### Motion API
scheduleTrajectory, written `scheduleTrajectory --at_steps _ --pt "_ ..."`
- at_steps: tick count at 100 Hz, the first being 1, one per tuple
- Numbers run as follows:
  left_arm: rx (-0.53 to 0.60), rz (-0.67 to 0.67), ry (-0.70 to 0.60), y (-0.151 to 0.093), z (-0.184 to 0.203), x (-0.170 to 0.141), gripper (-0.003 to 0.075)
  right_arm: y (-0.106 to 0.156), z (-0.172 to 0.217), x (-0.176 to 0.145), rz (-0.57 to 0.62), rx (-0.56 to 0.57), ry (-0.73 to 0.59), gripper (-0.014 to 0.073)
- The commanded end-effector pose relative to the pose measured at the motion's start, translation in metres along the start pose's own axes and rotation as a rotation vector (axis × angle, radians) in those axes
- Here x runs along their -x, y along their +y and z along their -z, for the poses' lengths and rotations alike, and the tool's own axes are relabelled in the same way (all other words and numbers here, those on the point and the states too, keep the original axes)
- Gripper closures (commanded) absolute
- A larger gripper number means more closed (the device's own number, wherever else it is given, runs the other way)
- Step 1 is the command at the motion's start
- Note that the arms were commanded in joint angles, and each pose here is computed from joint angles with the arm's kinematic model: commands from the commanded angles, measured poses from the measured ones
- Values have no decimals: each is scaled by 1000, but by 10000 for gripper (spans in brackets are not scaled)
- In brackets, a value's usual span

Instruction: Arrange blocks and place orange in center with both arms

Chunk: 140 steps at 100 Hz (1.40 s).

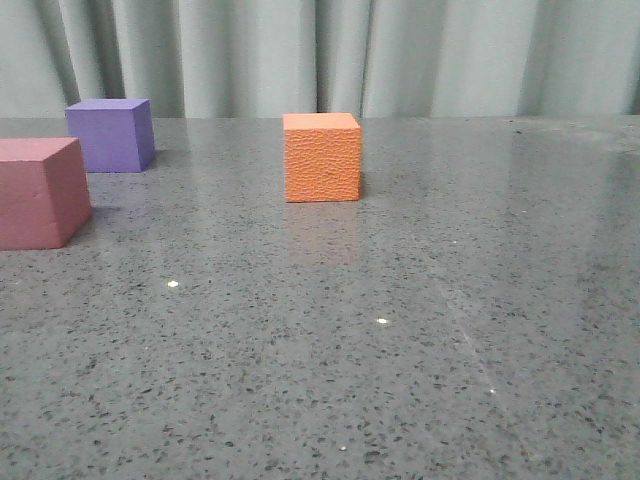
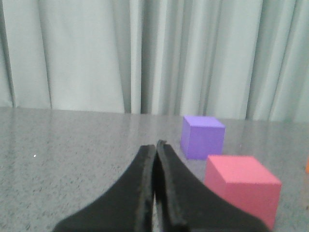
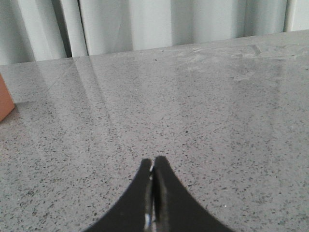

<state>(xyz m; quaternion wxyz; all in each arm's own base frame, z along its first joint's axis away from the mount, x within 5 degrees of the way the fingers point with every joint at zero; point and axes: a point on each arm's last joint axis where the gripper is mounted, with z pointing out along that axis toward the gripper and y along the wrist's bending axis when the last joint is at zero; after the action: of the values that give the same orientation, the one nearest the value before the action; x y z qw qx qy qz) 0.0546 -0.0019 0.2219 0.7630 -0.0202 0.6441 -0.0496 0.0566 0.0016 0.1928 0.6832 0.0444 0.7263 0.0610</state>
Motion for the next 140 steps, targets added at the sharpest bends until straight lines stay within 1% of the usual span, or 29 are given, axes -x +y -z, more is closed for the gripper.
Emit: scheduleTrajectory --at_steps 1,7,17,31,37,38,41,45,48,49,55,63,67,72,84,115,120,127,130,132,136,137,139,140 --pt "-21 54 -155 -1 4 7 739 2 3 13 10 12 -122 662" --pt "-23 52 -165 -2 4 20 739 2 3 13 10 12 -122 662" --pt "-20 52 -136 -4 5 45 739 2 3 13 10 12 -122 662" --pt "-10 49 -44 -9 0 88 739 2 3 13 10 12 -122 662" --pt "-2 51 31 -10 -6 103 739 2 3 13 10 12 -122 662" --pt "-3 51 29 -11 -6 109 739 2 3 13 10 12 -122 662" --pt "4 51 86 -11 -11 115 739 2 3 13 10 12 -122 662" --pt "8 51 125 -13 -15 128 739 2 3 13 10 12 -122 662" --pt "16 50 191 -13 -20 133 739 2 3 13 10 12 -122 662" --pt "15 50 190 -14 -21 139 739 2 3 13 10 12 -122 662" --pt "28 50 303 -15 -31 149 739 2 3 13 10 12 -122 662" --pt "39 49 397 -17 -44 165 739 2 3 13 10 12 -122 662" --pt "44 49 444 -17 -53 168 739 2 3 13 10 12 -122 662" --pt "47 49 467 -18 -62 174 739 2 3 13 10 12 -122 662" --pt "47 49 463 -18 -83 183 739 2 3 13 10 12 -122 662" --pt "58 36 513 -17 -110 173 734 2 3 13 10 12 -122 662" --pt "59 36 518 -17 -111 172 706 2 3 13 10 12 -122 662" --pt "54 30 519 -17 -111 172 613 2 3 13 10 12 -122 662" --pt "54 30 519 -17 -111 172 547 2 3 13 10 12 -122 662" --pt "54 30 521 -17 -111 171 517 2 3 13 10 12 -122 662" --pt "54 30 521 -17 -111 171 414 2 3 13 10 12 -122 662" --pt "54 30 521 -17 -111 171 376 2 3 13 10 12 -122 662" --pt "55 30 527 -17 -111 171 336 2 3 13 10 12 -122 662" --pt "55 30 529 -17 -111 171 295 2 3 13 10 12 -122 662"
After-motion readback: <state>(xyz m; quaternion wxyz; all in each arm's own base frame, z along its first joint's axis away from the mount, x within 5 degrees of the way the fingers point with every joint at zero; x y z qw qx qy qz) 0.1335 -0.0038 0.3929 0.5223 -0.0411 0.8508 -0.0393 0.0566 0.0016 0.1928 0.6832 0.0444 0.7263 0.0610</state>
